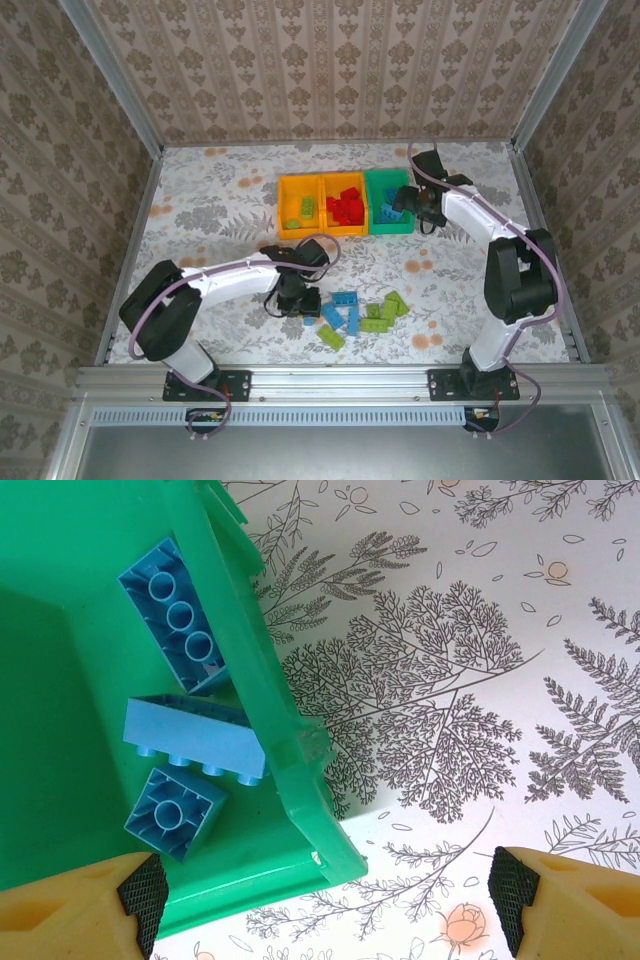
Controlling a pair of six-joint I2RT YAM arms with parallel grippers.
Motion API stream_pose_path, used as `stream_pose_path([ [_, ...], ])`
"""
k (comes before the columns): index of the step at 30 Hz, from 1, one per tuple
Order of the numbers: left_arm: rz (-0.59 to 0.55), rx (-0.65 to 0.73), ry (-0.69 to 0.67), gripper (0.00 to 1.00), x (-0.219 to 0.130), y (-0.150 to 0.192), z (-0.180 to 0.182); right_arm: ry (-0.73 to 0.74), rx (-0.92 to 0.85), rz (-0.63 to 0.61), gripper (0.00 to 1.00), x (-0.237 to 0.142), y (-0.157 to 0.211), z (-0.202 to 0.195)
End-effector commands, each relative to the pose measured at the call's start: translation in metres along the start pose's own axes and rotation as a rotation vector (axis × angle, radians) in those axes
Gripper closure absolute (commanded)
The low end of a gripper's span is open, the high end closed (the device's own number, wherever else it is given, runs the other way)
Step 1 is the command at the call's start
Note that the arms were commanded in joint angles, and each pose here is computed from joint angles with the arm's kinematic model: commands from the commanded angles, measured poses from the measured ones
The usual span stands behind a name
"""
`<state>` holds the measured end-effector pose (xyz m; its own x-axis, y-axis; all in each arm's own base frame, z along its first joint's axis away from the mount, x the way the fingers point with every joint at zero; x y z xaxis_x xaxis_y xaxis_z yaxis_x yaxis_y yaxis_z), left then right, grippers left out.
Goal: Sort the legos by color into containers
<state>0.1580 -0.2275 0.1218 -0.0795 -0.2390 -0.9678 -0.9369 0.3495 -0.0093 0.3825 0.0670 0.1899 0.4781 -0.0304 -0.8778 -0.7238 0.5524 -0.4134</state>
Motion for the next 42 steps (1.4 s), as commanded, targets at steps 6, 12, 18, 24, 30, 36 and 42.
stream_pose_path([
  [6, -0.096, 0.044, -0.086, 0.76, -0.033, -0.013, 0.010, -0.013, -0.011, 0.035, 0.14, -0.013, 0.025, -0.021],
  [12, -0.258, 0.153, -0.057, 0.76, -0.074, -0.053, -0.013, 0.017, 0.025, 0.089, 0.14, -0.019, 0.055, -0.048],
  [18, -0.398, 0.282, 0.017, 0.76, -0.098, -0.108, -0.047, 0.005, 0.069, 0.138, 0.14, -0.024, 0.078, -0.065],
  [24, -0.507, 0.431, 0.127, 0.76, -0.107, -0.165, -0.085, -0.004, 0.106, 0.190, 0.15, -0.023, 0.101, -0.079],
  [30, -0.542, 0.531, 0.213, 0.76, -0.096, -0.222, -0.114, -0.029, 0.109, 0.203, 0.16, -0.032, 0.123, -0.083],
  [36, -0.527, 0.511, 0.281, 0.76, -0.071, -0.263, -0.116, -0.039, 0.105, 0.213, 0.17, -0.043, 0.144, -0.084],
  [42, -0.550, 0.456, 0.334, 0.76, -0.054, -0.287, -0.107, -0.041, 0.056, 0.227, 0.21, -0.059, 0.175, -0.079],
])
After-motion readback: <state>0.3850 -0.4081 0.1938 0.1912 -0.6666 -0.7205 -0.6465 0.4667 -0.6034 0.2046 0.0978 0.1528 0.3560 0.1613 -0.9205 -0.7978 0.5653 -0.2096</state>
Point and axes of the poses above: each hand's point on the last joint's axis, 136 mm out from that joint toward the fingers, its own x axis out along the fingers, its own z axis along the line the jaws close on, y = z × x, the point moved 9 cm from there along -x, back along the fingers, and after that the axes turned 11 degrees about x, right-handed, at the moved point
